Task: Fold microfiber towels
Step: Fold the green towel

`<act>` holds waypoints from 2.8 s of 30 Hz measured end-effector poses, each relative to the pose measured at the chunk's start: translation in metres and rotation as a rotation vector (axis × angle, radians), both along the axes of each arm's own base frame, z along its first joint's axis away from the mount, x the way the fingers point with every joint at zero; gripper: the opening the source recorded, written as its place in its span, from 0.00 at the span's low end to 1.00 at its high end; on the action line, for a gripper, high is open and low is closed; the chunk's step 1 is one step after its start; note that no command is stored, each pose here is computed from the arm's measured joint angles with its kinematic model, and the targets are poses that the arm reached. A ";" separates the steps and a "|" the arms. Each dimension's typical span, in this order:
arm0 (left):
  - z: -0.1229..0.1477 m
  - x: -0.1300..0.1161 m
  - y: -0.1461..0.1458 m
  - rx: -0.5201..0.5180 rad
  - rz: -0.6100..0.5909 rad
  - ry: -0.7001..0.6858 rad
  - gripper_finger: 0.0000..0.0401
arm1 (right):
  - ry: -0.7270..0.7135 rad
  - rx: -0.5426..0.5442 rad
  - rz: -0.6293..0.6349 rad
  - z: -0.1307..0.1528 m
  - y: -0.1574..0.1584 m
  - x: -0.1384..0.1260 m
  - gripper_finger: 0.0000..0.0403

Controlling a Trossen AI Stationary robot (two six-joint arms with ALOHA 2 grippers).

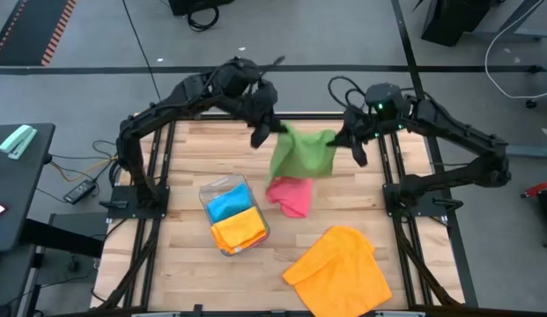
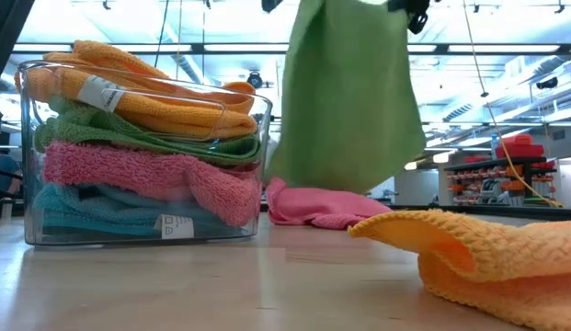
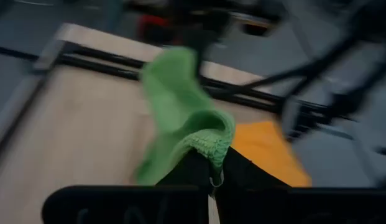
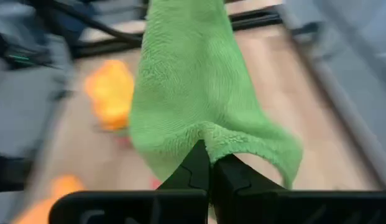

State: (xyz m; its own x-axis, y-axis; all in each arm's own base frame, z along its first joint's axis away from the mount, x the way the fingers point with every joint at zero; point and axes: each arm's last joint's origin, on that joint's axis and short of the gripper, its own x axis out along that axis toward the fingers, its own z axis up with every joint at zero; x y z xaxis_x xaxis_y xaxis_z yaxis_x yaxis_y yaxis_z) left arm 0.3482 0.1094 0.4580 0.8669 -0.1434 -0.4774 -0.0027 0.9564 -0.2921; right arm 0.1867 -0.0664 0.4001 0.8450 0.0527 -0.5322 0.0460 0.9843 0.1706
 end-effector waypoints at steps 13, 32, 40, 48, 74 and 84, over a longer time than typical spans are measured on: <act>-0.002 0.000 0.080 0.475 0.323 -0.057 0.04 | 0.192 -0.544 -0.328 -0.006 -0.091 -0.017 0.01; -0.099 0.042 0.000 0.315 0.001 0.247 0.06 | 0.450 -0.083 -0.030 -0.088 -0.057 -0.001 0.01; -0.145 0.054 -0.044 0.257 -0.082 0.318 0.04 | 0.601 0.012 0.038 -0.134 -0.026 0.006 0.01; -0.154 0.061 -0.078 0.182 -0.147 0.286 0.21 | 0.646 0.035 0.092 -0.147 -0.006 0.009 0.01; -0.176 0.069 -0.084 0.070 -0.072 0.382 0.26 | 0.685 0.101 -0.050 -0.151 -0.008 0.006 0.39; -0.180 0.061 -0.096 -0.041 0.002 0.506 0.22 | 0.469 -0.172 -0.259 -0.200 -0.054 0.003 0.48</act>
State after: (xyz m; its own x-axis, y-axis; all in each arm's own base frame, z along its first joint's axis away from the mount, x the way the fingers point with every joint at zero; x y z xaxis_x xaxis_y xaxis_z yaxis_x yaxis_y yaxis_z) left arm 0.4091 0.0135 0.2776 0.5284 -0.1698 -0.8319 -0.1553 0.9439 -0.2913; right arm 0.1897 -0.1205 0.2000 0.4895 -0.2455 -0.8368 0.3222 0.9426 -0.0881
